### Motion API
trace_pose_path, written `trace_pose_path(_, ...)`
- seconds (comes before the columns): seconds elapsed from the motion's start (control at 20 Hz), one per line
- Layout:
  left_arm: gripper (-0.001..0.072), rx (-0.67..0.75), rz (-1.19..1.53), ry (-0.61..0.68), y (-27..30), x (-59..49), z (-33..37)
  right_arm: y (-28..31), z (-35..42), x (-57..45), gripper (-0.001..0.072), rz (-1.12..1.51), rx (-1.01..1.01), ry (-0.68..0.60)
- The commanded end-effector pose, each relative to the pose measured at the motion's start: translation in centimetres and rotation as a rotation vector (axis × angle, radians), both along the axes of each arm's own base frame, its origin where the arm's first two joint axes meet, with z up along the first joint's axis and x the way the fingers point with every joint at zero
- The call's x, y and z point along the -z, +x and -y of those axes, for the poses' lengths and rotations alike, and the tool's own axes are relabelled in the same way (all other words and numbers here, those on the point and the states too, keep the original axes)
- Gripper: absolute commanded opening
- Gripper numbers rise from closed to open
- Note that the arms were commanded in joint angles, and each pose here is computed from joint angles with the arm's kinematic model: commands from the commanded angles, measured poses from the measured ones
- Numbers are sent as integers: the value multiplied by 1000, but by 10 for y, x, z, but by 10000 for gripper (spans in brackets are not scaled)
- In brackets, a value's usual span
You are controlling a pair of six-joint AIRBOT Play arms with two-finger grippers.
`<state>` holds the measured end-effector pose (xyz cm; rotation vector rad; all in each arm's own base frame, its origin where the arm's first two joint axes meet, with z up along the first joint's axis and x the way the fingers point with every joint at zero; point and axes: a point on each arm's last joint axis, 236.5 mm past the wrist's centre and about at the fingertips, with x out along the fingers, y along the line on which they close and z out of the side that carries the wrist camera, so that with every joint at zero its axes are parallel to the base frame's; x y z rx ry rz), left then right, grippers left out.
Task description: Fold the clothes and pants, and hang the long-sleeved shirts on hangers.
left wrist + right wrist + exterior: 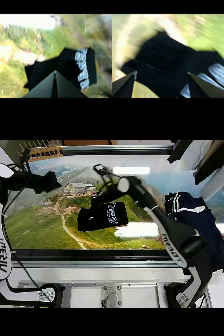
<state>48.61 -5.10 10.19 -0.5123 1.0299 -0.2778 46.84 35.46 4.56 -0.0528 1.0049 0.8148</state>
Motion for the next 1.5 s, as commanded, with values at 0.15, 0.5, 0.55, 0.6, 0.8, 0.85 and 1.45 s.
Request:
trace_pose_path(0.15, 4, 115, -86, 21, -64, 56, 47, 2, 182, 88, 715, -413, 331, -45)
trace_pose_path(0.5, 4, 169, -113, 22, -83, 77, 79, -4, 151, 137, 715, -619, 406, 235)
trace_pose_path(0.55, 4, 174, -109, 23, -83, 77, 82, -3, 138, 140, 715, -617, 393, 254)
trace_pose_path(0.6, 4, 180, -106, 24, -84, 76, 85, -3, 124, 140, 715, -611, 377, 280)
trace_pose_path(0.8, 4, 173, -97, 23, -81, 75, 86, -3, 64, 138, 714, -612, 365, 376)
trace_pose_path(0.85, 4, 173, -97, 23, -81, 76, 86, -6, 53, 141, 713, -610, 358, 376)
trace_pose_path(1.45, 4, 174, -97, 24, -81, 76, 86, 30, 170, 6, 16, -213, 439, 111)
